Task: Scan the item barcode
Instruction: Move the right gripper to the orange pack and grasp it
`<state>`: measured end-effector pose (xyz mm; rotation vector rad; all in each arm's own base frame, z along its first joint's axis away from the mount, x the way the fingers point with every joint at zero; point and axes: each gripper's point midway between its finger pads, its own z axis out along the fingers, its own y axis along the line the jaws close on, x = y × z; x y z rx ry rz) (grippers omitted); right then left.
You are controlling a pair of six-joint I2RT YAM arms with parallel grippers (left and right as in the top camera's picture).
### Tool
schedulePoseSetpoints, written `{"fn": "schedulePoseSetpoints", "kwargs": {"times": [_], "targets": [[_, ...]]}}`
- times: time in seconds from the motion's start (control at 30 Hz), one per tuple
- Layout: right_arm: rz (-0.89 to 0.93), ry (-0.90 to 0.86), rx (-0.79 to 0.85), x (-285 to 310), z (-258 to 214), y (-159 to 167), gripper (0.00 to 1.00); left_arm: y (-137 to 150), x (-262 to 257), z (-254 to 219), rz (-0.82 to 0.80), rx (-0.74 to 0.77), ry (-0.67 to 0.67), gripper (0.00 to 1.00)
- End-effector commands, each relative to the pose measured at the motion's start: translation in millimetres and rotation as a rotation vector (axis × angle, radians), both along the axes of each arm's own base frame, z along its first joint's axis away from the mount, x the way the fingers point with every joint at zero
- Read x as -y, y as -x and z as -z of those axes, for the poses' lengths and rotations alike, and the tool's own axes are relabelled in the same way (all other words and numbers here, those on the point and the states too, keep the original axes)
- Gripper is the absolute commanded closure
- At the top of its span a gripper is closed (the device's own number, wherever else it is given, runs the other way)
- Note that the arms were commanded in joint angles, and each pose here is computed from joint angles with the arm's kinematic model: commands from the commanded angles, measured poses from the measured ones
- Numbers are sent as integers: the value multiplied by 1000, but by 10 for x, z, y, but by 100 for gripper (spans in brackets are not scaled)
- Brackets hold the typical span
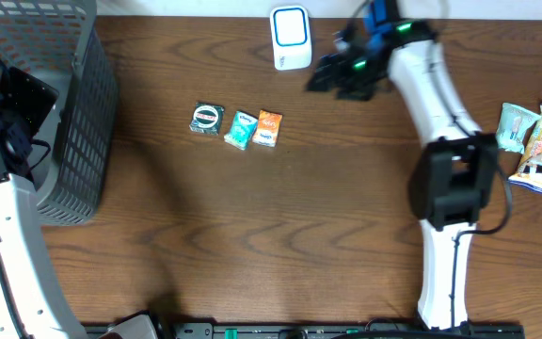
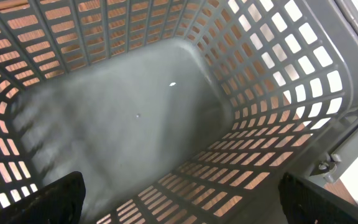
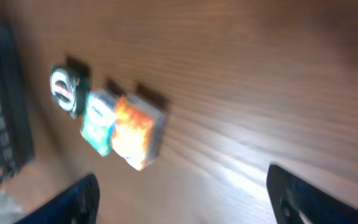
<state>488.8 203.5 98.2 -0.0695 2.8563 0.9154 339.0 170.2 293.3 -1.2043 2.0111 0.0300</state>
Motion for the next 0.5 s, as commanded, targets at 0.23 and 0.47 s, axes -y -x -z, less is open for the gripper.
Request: {"fn": "schedulePoseSetpoints", "kwargs": {"times": [0.23, 0.47], "targets": [[97, -21, -142, -766, 517, 351, 26, 9, -27, -26, -13, 5, -6, 2], [100, 38, -155, -807, 726, 480, 33, 9, -27, -26, -13, 5, -6, 2]]}}
